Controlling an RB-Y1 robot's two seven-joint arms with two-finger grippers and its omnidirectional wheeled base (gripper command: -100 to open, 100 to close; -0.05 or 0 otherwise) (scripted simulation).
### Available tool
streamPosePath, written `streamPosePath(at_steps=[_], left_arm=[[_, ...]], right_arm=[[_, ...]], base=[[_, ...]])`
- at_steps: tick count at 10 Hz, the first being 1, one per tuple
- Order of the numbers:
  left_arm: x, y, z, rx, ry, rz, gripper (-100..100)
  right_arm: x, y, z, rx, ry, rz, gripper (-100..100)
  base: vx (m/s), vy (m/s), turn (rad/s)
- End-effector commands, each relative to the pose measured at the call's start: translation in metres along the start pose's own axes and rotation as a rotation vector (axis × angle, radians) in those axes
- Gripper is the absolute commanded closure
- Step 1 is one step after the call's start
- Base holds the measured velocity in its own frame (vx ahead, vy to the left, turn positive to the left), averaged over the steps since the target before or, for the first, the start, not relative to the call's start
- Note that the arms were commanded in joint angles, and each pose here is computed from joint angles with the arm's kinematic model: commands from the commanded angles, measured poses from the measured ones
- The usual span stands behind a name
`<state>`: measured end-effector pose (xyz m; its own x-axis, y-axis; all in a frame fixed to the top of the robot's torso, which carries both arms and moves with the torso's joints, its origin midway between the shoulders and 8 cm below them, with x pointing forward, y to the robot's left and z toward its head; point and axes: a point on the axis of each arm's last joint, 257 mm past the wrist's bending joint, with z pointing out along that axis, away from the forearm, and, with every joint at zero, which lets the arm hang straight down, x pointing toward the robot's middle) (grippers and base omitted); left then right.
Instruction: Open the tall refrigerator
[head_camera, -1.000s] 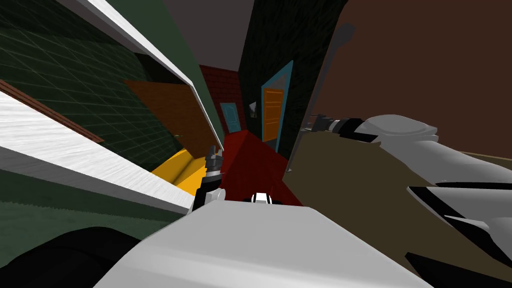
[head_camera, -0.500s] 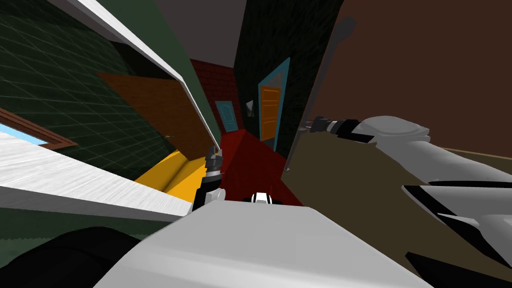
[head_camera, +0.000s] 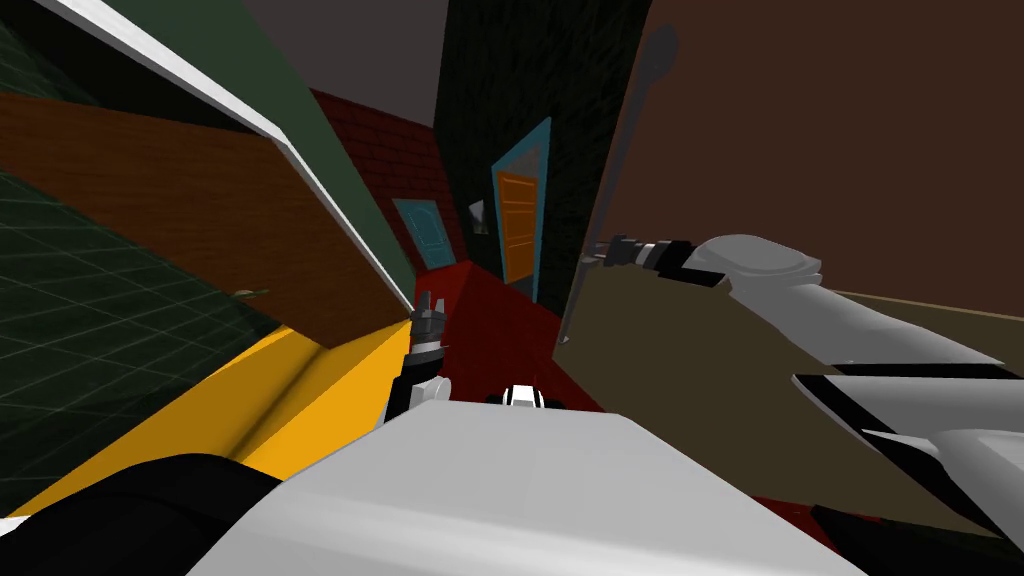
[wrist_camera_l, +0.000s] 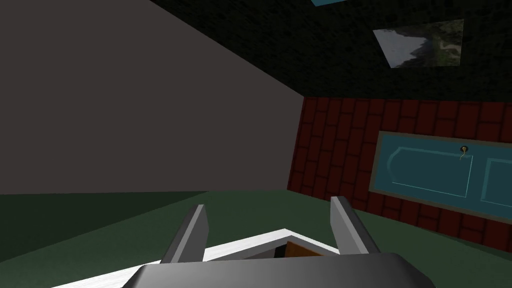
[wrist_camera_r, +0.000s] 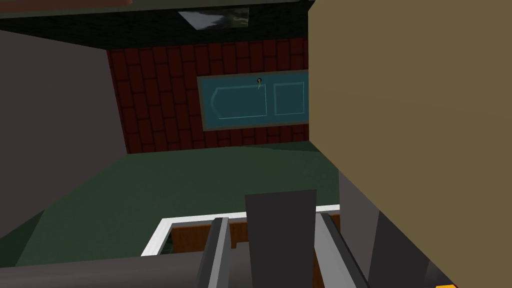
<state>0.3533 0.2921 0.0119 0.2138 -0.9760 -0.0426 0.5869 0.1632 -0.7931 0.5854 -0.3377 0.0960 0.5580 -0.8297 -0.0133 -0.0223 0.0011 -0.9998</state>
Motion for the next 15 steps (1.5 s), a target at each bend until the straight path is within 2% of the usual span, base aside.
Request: streamPosePath(at_steps=[1, 3, 4, 5, 6, 7, 10, 11, 14, 15], left_arm=[[0.000, 0.000, 0.000, 0.000, 0.000, 0.000, 0], [0.000, 0.000, 0.000, 0.000, 0.000, 0.000, 0], [0.000, 0.000, 0.000, 0.000, 0.000, 0.000, 0], [0.000, 0.000, 0.000, 0.000, 0.000, 0.000, 0], [0.000, 0.000, 0.000, 0.000, 0.000, 0.000, 0], [0.000, 0.000, 0.000, 0.000, 0.000, 0.000, 0], [0.000, 0.000, 0.000, 0.000, 0.000, 0.000, 0], [0.000, 0.000, 0.000, 0.000, 0.000, 0.000, 0], [0.000, 0.000, 0.000, 0.000, 0.000, 0.000, 0], [0.000, 0.000, 0.000, 0.000, 0.000, 0.000, 0]], right_arm=[[-0.026, -0.003, 0.003, -0.001, -0.059, -0.009, 100], [-0.056, -0.001, 0.010, -0.003, -0.125, -0.005, 100], [-0.049, 0.002, 0.008, -0.002, -0.105, 0.002, 100], [-0.043, -0.022, -0.008, 0.043, -0.076, 0.049, 100], [-0.035, -0.024, -0.015, 0.052, -0.055, 0.082, 100], [-0.022, -0.028, -0.025, 0.061, -0.020, 0.128, 100], [-0.005, -0.017, -0.039, 0.084, 0.018, 0.273, 100], [-0.004, -0.029, -0.041, 0.117, 0.014, 0.313, 100], [0.002, -0.042, -0.044, 0.174, 0.021, 0.397, 100], [-0.036, -0.017, -0.028, 0.089, -0.057, 0.330, 100]], base=[[0.090, 0.032, -0.129], [0.091, 0.027, -0.255], [0.052, 0.030, -0.059], [0.029, 0.049, -0.240], [0.031, 0.069, -0.157], [0.006, 0.046, 0.004], [-0.001, 0.009, 0.025], [0.000, 0.000, 0.000], [-0.009, 0.000, 0.003], [-0.043, 0.005, 0.104]])
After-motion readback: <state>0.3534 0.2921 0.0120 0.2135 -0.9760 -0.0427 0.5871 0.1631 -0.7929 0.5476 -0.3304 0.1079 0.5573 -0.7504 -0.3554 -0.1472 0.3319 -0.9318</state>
